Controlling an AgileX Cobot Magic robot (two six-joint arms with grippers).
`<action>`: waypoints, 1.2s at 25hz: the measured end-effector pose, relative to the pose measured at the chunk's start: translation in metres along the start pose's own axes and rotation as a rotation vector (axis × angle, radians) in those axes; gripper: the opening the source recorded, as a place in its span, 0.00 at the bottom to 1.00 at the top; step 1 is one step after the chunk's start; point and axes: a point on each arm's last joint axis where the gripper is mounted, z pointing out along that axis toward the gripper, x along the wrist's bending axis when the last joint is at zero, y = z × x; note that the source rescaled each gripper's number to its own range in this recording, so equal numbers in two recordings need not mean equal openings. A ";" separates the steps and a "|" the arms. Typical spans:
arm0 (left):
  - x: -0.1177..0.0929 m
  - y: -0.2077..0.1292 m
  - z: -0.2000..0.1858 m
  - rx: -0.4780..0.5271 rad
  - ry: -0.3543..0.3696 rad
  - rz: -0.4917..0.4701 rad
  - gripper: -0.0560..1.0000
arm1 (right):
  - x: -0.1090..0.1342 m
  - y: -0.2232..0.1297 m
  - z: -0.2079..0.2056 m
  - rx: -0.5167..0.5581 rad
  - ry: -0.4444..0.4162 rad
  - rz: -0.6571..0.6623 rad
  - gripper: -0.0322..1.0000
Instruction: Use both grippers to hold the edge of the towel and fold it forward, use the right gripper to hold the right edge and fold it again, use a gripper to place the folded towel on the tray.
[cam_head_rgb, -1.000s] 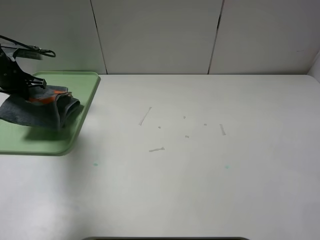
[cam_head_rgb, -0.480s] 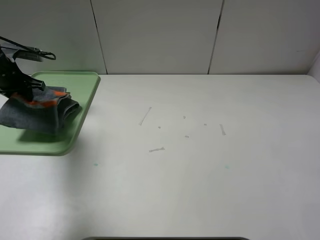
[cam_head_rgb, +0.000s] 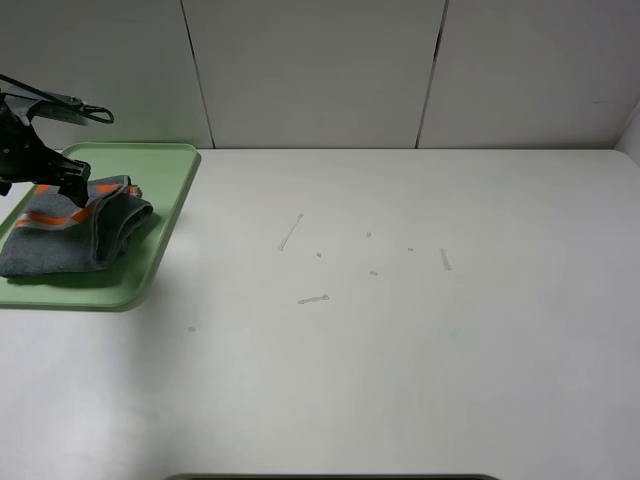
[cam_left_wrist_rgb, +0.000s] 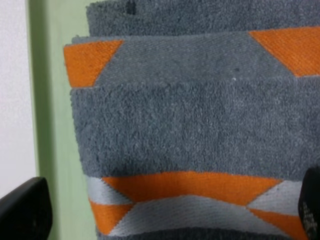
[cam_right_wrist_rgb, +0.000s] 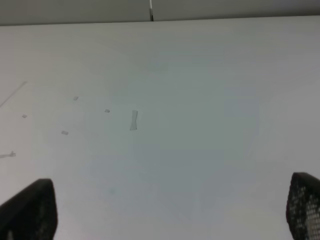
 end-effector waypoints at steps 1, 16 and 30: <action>0.000 0.000 -0.001 -0.002 0.000 0.000 1.00 | 0.000 0.000 0.000 0.000 0.000 0.000 1.00; 0.004 -0.013 -0.094 -0.079 0.024 -0.019 1.00 | 0.000 0.000 0.000 0.000 0.000 0.000 1.00; -0.033 -0.118 -0.176 -0.185 -0.111 -0.021 1.00 | 0.000 0.000 0.000 0.000 0.000 0.000 1.00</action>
